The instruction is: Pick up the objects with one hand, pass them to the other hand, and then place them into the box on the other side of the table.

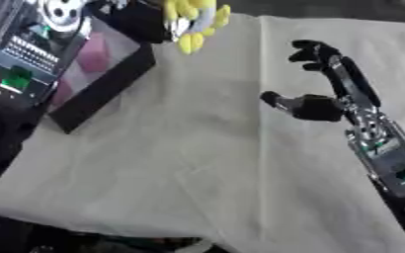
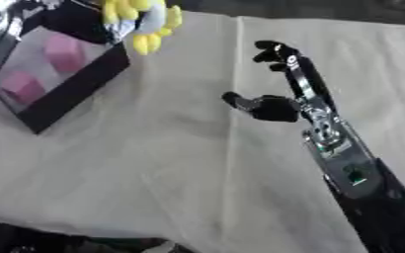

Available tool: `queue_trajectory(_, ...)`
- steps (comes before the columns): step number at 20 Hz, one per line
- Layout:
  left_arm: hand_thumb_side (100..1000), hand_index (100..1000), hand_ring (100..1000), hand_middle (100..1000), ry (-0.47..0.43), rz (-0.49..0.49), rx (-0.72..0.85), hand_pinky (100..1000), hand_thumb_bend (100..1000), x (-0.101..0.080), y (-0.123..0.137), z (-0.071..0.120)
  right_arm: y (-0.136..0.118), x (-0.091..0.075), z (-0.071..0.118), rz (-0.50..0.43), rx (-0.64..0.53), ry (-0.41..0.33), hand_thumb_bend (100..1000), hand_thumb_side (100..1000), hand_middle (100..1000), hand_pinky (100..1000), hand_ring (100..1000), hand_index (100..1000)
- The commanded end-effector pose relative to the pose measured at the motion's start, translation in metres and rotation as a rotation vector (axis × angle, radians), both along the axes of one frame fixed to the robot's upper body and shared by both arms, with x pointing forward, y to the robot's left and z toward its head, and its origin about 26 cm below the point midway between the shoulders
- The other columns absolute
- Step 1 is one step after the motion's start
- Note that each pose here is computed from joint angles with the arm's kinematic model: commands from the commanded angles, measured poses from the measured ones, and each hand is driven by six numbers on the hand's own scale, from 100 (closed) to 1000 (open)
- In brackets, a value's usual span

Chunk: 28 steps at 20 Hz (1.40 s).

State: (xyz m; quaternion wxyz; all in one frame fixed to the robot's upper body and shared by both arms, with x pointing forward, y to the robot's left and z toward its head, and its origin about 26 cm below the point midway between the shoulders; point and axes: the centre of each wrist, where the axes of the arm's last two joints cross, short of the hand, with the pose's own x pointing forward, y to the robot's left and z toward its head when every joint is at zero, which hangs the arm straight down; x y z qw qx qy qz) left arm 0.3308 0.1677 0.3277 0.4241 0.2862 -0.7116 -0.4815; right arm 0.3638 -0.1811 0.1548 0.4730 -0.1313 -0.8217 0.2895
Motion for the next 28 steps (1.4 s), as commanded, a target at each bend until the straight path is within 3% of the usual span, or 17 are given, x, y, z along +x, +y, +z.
queue_trajectory(1, 100, 383, 557, 477, -0.042, 0.064, -0.019, 667, 137, 0.003, 0.020, 0.013, -0.011, -0.003, 0.014, -0.024, -0.008, -0.045, 680, 227, 674, 818, 833, 849)
queue_trajectory(13, 100, 377, 556, 478, -0.091, 0.224, -0.064, 657, 138, 0.008, 0.068, 0.017, -0.053, -0.021, 0.054, -0.137, 0.086, -0.149, 616, 100, 666, 819, 829, 838)
queue_trajectory(20, 100, 375, 551, 474, -0.114, 0.276, -0.128, 650, 127, 0.007, 0.085, 0.019, -0.065, -0.026, 0.067, -0.196, 0.138, -0.175, 652, 100, 658, 815, 825, 832)
queue_trajectory(28, 100, 378, 560, 479, -0.128, 0.395, -0.074, 662, 161, 0.012, 0.112, 0.010, -0.072, -0.029, 0.075, -0.229, 0.180, -0.200, 639, 100, 646, 812, 822, 828)
